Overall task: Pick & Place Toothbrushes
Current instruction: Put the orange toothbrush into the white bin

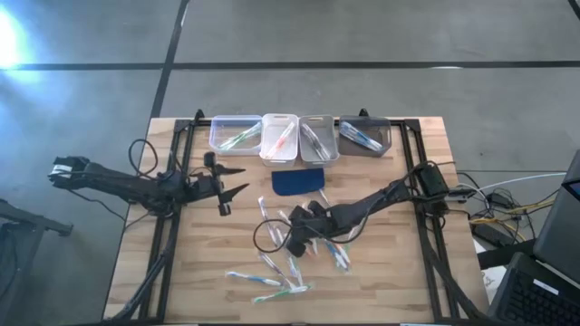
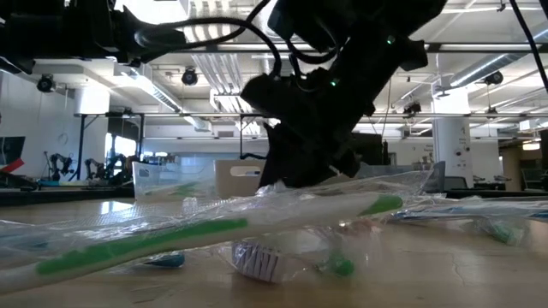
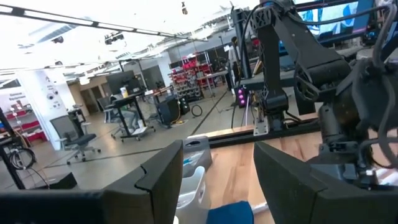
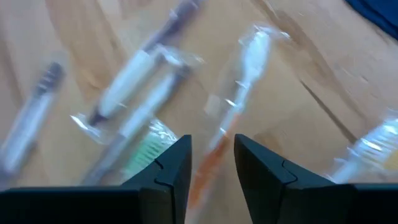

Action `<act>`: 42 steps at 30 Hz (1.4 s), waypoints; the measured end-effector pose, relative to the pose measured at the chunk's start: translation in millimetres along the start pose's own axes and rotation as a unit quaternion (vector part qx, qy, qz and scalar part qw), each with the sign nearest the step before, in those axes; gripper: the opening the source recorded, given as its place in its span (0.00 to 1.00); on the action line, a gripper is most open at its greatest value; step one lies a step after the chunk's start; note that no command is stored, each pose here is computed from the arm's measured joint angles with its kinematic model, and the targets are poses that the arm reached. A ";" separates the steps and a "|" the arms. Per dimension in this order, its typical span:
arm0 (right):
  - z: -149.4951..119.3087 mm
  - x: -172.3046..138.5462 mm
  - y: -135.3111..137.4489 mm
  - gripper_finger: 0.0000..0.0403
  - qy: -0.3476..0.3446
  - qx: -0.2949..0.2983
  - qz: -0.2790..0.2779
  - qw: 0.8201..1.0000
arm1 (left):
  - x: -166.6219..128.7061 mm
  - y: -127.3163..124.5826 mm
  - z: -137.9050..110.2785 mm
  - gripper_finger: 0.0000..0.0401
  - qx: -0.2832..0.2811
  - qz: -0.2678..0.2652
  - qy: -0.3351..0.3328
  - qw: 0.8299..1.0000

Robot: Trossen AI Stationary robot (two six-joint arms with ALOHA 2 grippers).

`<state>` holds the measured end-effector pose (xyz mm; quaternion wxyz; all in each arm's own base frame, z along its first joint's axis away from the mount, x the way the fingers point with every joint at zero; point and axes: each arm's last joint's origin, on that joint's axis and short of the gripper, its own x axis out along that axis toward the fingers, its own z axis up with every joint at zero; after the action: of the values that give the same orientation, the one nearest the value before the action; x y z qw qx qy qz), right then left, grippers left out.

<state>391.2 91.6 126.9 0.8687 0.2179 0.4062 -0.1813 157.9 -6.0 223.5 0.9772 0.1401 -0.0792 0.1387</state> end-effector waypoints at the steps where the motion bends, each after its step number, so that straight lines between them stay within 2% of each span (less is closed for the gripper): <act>1: 0.7 0.2 0.9 0.28 -0.007 0.003 0.007 1.000 | 0.0 0.0 -0.1 0.50 0.000 0.000 0.000 1.000; 14: -13.7 6.5 -15.4 0.21 -0.009 0.027 -0.016 0.999 | 0.2 -0.6 -0.3 0.50 -0.001 -0.007 0.000 1.000; 23: -11.8 6.0 -13.9 0.05 -0.010 0.015 -0.015 1.000 | 0.2 -0.7 -0.8 0.50 0.000 -0.007 0.002 1.000; 36: 10.4 -5.5 2.5 0.04 -0.040 0.007 0.013 0.999 | 0.2 -0.8 -0.9 0.50 0.000 -0.009 0.002 1.000; 42: 25.2 -26.2 4.2 0.04 -0.082 -0.014 -0.027 0.996 | 0.2 -1.1 -1.6 0.50 -0.003 -0.011 0.005 1.000</act>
<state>393.3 85.5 162.9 0.8968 0.1792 0.3418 -0.2165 158.6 -6.5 221.8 0.9794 0.1377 -0.0730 0.1287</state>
